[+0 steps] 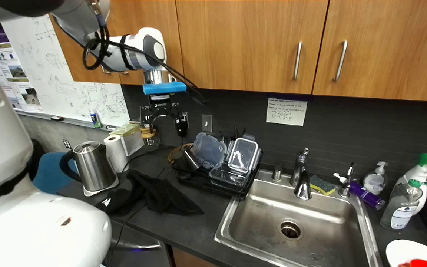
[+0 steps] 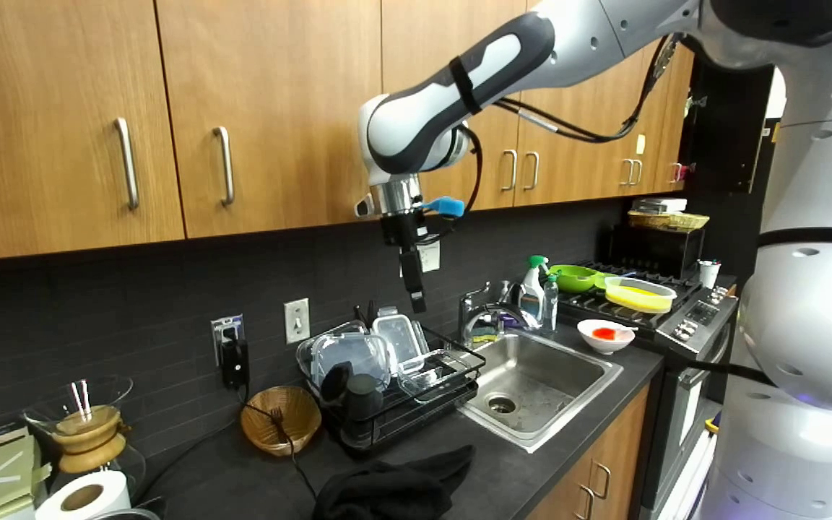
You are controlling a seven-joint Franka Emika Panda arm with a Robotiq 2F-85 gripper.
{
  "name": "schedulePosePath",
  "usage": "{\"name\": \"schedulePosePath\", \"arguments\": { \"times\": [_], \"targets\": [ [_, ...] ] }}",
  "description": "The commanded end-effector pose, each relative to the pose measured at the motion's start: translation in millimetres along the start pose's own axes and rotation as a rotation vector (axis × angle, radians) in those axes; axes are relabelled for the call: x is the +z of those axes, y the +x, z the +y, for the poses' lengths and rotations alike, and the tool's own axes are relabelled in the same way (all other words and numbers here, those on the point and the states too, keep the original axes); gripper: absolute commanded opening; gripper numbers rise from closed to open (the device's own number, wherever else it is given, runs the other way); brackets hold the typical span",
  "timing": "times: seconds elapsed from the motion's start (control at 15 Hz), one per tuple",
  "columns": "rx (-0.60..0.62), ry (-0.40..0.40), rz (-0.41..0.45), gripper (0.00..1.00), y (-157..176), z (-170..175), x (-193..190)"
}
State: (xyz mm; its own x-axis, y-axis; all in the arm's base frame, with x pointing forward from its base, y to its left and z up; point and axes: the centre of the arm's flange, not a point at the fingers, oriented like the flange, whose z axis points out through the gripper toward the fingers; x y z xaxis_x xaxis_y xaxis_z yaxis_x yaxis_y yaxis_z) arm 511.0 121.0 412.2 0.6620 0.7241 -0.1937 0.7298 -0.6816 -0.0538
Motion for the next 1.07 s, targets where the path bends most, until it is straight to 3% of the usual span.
{"name": "schedulePosePath", "arguments": {
  "times": [0.0, 0.2, 0.6, 1.0],
  "targets": [
    [0.059, -0.121, 0.112, 1.00, 24.3, 2.9, -3.2],
    [0.074, -0.181, 0.166, 1.00, 44.0, 1.2, -7.0],
    [-0.012, -0.227, 0.110, 1.00, 65.0, -21.0, 9.9],
    [-0.135, -0.105, 0.002, 1.00, 70.1, -31.8, 26.0]
  ]
}}
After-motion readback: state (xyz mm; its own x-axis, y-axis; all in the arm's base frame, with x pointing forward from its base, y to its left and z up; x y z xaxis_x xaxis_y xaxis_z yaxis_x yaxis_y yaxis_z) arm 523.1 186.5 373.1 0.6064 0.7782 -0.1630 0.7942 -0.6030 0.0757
